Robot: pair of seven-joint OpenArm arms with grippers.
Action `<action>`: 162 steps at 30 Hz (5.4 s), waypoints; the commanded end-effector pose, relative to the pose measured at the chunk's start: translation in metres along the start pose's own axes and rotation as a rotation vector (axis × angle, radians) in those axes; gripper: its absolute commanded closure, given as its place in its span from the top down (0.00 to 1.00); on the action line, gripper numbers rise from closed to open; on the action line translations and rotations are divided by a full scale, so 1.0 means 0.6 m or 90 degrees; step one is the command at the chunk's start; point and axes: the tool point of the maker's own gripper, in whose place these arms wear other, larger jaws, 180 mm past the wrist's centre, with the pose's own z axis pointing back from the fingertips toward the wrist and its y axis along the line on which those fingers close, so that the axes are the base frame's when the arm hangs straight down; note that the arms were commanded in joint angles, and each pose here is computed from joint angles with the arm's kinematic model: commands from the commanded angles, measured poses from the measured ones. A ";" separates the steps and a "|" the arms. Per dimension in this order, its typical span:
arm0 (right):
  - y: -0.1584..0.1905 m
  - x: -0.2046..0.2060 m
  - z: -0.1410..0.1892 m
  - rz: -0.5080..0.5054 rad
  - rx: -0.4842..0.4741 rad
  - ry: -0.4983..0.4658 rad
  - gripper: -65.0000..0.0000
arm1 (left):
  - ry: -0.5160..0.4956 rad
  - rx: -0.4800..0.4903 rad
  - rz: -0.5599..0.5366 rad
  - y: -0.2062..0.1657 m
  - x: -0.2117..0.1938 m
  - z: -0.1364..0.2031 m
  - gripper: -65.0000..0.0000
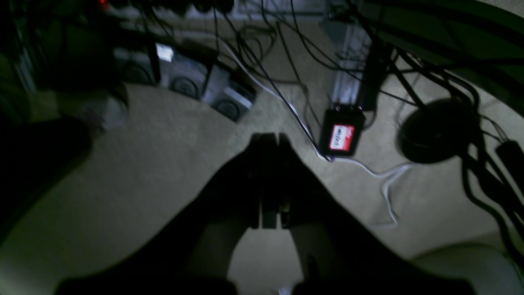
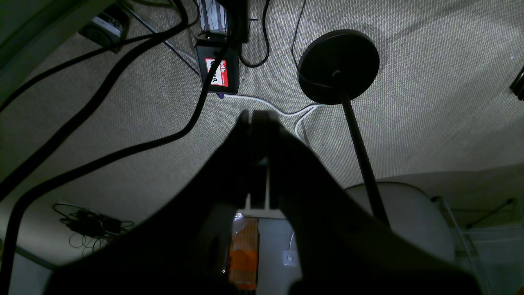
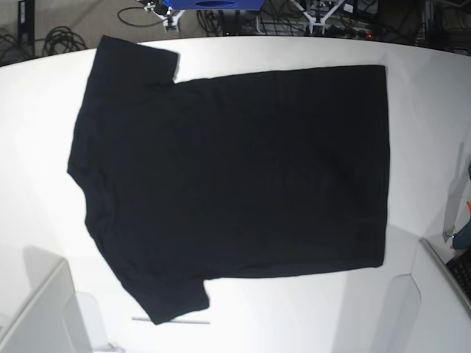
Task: Fold the T-shirt properly
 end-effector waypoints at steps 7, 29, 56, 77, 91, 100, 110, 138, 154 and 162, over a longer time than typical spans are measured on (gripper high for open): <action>-0.002 -0.005 0.000 -0.001 -0.004 0.004 0.16 | -0.008 0.007 0.007 0.009 -0.017 0.003 0.00; -0.002 -0.006 0.000 -0.001 -0.004 0.004 0.42 | -0.103 0.004 -0.007 0.007 0.008 0.011 0.00; -0.061 -0.101 0.114 -0.147 -0.013 -0.151 0.00 | -0.164 0.029 -0.114 0.124 -0.126 0.158 0.00; -0.204 0.194 0.528 -0.262 -0.090 -0.663 0.16 | -0.567 0.137 0.005 0.239 0.159 0.489 0.02; -0.256 0.267 0.506 -0.335 0.145 -0.614 0.71 | -0.615 -0.047 0.171 0.236 0.207 0.459 0.77; -0.240 0.239 0.432 -0.329 0.189 -0.545 0.63 | -0.542 -0.078 0.203 0.262 0.229 0.437 0.83; -0.193 0.218 0.412 -0.284 0.229 -0.514 0.32 | -0.513 -0.155 0.195 0.210 0.258 0.414 0.82; -0.183 0.220 0.464 -0.235 0.217 -0.552 0.00 | -0.464 -0.166 0.188 0.201 0.283 0.402 0.00; -0.136 0.290 0.571 -0.118 0.224 -0.613 0.00 | -0.446 -0.107 0.130 0.238 0.309 0.480 0.00; -0.128 0.392 0.624 -0.102 0.244 -0.631 0.00 | -0.451 -0.133 0.141 0.225 0.362 0.483 0.00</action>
